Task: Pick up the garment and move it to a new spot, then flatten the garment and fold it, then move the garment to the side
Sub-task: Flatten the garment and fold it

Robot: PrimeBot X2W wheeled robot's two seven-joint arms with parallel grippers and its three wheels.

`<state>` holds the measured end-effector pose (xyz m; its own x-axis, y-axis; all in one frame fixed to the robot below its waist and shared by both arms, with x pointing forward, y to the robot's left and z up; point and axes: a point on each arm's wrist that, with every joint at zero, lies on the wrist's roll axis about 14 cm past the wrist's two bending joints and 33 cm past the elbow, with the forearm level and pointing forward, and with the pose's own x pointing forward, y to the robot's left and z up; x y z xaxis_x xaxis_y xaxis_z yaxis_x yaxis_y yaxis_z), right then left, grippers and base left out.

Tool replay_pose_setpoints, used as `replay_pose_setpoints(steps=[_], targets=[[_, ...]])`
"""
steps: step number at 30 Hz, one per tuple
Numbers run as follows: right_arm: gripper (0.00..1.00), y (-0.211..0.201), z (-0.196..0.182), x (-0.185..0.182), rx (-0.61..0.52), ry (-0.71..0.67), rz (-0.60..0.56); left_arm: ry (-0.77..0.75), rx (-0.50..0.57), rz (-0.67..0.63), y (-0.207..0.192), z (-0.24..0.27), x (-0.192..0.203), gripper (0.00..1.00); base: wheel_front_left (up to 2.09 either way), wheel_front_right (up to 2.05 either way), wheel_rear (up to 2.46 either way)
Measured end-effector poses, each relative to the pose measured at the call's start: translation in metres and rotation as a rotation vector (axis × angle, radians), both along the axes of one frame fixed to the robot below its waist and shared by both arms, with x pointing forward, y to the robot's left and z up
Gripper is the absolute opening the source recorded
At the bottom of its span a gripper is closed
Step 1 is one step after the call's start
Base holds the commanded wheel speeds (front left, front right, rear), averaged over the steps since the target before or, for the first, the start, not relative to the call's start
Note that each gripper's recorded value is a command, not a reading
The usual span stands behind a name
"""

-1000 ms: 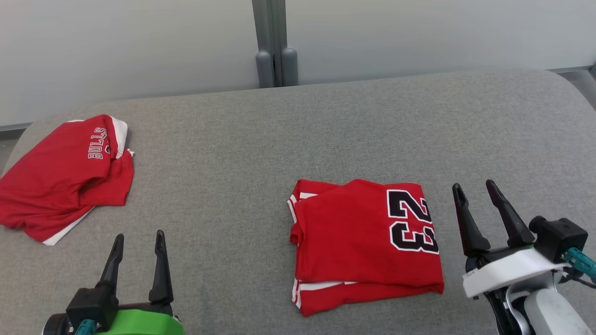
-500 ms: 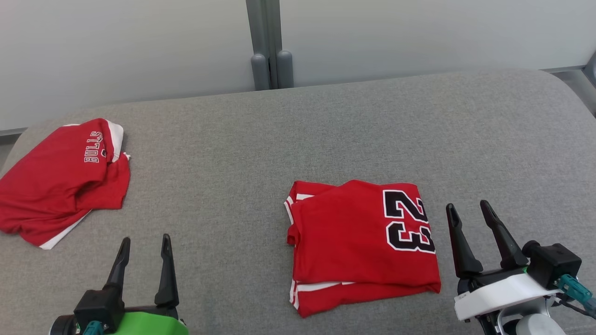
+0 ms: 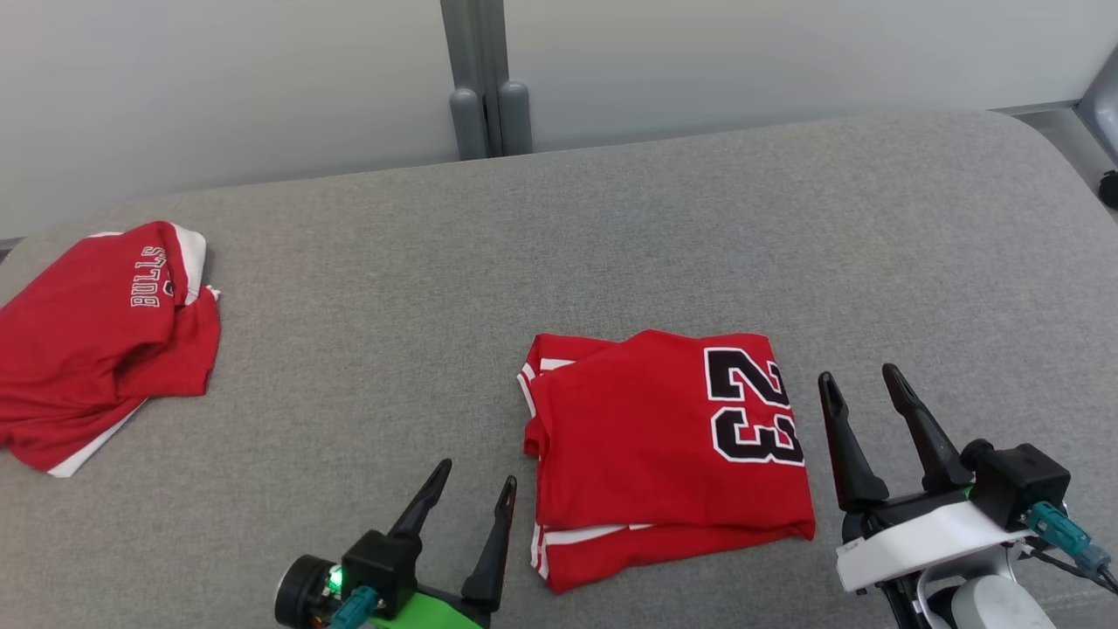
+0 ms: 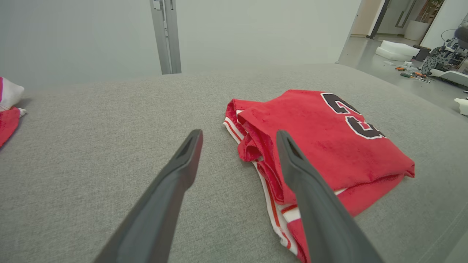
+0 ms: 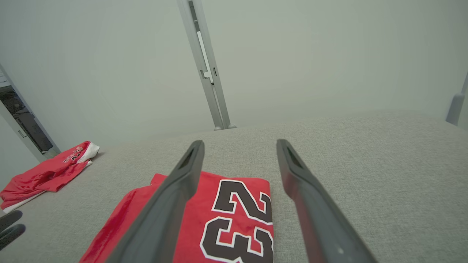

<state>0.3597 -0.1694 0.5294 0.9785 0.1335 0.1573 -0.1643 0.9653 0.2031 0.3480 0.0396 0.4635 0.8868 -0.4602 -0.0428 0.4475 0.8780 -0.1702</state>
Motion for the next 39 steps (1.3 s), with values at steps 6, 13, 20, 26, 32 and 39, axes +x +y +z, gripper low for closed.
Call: replay_pose_setpoints(steps=[6,13,20,26,32,39], targets=[[1.0,-0.009,-0.006,0.002,-0.003,0.019,-0.028,0.082,0.013,-0.124,-0.035,-0.024,-0.005,1.0,0.0,0.0,0.0],[1.0,-0.023,-0.012,0.001,-0.003,0.04,-0.072,0.187,0.034,-0.206,-0.056,-0.056,-0.011,1.0,0.0,0.0,0.0],[1.0,-0.029,-0.016,0.003,-0.001,0.055,-0.093,0.234,0.016,-0.237,-0.066,-0.065,-0.01,0.0,0.0,0.0,0.0],[1.0,-0.027,-0.015,0.004,0.004,0.049,-0.088,0.22,-0.001,-0.255,-0.073,-0.058,-0.011,0.0,0.0,0.0,0.0],[1.0,-0.026,-0.013,0.003,0.008,0.045,-0.085,0.212,-0.012,-0.257,-0.072,-0.053,-0.025,0.0,0.0,0.0,0.0],[1.0,-0.016,-0.014,0.006,0.011,0.045,-0.058,0.26,0.002,-0.246,-0.065,-0.067,-0.044,0.44,0.0,0.0,0.0]])
